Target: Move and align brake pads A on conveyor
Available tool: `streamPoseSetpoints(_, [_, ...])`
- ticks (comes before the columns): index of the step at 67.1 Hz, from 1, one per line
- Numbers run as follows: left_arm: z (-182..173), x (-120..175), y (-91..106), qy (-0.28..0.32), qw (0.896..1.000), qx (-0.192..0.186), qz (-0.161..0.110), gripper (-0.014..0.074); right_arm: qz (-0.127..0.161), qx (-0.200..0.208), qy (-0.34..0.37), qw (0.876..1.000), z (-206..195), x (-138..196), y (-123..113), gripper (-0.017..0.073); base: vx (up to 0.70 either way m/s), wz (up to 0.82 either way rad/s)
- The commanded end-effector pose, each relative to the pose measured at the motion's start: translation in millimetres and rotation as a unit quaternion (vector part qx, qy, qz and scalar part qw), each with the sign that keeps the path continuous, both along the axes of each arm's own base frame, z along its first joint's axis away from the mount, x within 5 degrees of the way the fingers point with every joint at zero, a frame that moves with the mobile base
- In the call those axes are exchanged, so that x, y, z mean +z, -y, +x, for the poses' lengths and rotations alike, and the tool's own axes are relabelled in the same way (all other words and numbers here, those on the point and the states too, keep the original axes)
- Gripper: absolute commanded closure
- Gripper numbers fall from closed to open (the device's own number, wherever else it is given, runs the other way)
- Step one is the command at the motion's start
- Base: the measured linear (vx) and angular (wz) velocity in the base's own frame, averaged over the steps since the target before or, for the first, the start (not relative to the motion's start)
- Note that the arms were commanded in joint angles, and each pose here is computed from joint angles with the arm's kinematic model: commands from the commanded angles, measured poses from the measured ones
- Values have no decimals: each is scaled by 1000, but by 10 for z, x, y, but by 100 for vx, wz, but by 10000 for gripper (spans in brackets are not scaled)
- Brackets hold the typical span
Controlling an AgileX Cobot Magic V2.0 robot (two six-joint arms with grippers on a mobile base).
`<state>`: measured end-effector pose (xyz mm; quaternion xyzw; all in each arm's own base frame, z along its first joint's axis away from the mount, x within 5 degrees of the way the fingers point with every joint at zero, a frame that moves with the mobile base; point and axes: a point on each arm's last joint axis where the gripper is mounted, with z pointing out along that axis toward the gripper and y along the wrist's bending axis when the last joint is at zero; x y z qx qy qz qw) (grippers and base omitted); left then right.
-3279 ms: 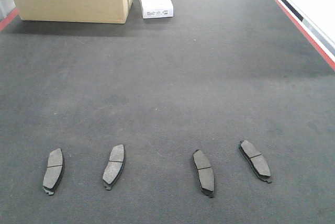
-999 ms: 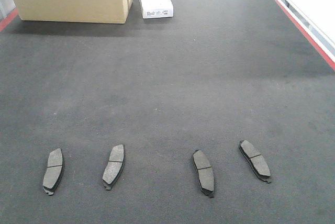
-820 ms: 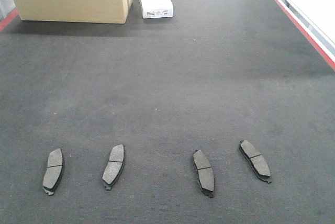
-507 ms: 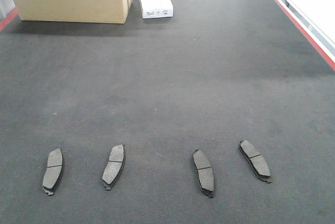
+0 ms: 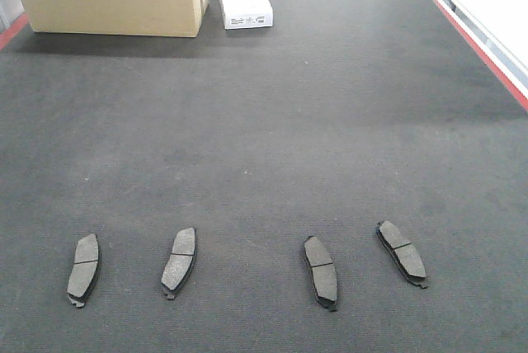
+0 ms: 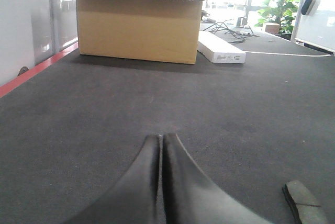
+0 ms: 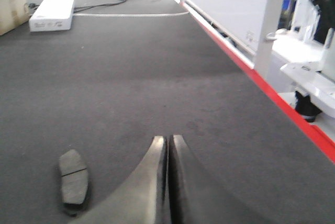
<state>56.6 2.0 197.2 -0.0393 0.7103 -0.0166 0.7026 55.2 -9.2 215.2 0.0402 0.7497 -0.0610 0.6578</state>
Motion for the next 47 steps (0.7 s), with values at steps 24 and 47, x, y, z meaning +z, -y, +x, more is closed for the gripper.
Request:
streamPoseSetpoints(24, [-5,10,2,32,999,-1,-5,600,-38,10,132,990,-1,-76,-26,571,0,0])
streamPoseSetpoints(47, [-5,10,2,32,999,-1,-5,600,-8,10,136,991,-1,-77,-25,571,0,0])
